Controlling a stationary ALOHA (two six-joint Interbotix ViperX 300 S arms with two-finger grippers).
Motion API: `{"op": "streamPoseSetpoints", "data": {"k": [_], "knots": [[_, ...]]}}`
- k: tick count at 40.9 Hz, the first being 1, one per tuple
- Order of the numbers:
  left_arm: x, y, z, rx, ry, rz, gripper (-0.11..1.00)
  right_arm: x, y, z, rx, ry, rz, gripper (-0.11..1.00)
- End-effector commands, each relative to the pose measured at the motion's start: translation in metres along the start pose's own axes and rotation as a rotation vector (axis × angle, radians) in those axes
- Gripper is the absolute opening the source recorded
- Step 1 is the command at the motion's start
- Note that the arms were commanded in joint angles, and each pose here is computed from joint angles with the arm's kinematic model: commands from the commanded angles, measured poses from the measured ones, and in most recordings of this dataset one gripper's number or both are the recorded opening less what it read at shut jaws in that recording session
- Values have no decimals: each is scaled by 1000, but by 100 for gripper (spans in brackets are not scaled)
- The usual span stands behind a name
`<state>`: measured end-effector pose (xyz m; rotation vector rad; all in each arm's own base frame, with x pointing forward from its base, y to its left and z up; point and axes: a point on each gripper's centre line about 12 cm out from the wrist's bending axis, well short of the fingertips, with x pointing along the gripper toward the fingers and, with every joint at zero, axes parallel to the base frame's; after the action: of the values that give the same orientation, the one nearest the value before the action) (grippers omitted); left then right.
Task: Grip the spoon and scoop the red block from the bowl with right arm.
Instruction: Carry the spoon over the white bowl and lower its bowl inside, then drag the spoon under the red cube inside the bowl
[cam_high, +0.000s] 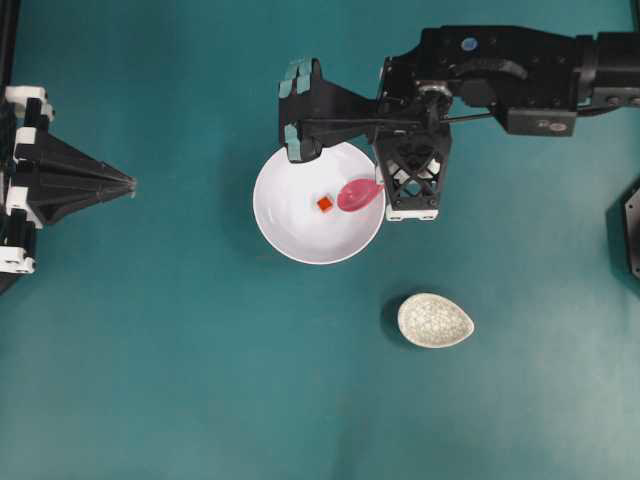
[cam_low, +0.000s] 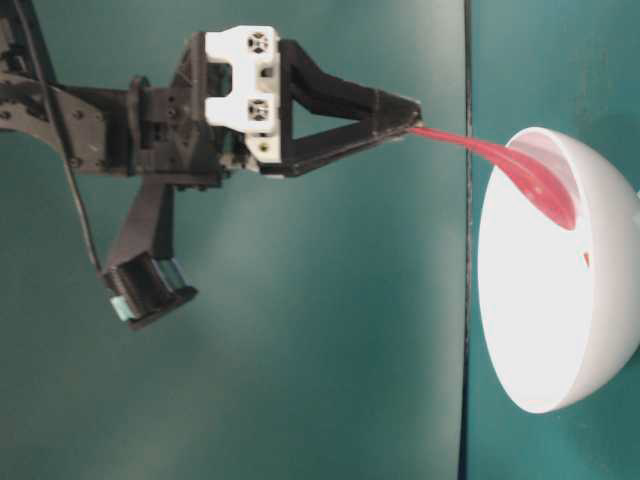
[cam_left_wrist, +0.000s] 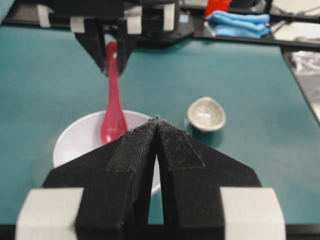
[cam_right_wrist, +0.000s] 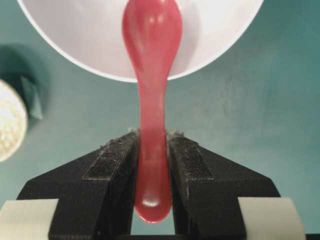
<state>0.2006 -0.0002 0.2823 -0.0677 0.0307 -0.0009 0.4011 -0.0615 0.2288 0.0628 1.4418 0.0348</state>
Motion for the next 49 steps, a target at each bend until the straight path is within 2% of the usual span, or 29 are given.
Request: {"op": "streamPoseSetpoints", "data": {"k": [1,18,49], "knots": [[2,0,9,5,-23,-1,0,-10,2,6,-11,-40,-7,24],[2,0,9,6,-25,-1,0,4,7,15,-25,-56,-9,24],[2,0,9,6,-25,-1,0,9,7,33,-12,-200,-16,24]]}}
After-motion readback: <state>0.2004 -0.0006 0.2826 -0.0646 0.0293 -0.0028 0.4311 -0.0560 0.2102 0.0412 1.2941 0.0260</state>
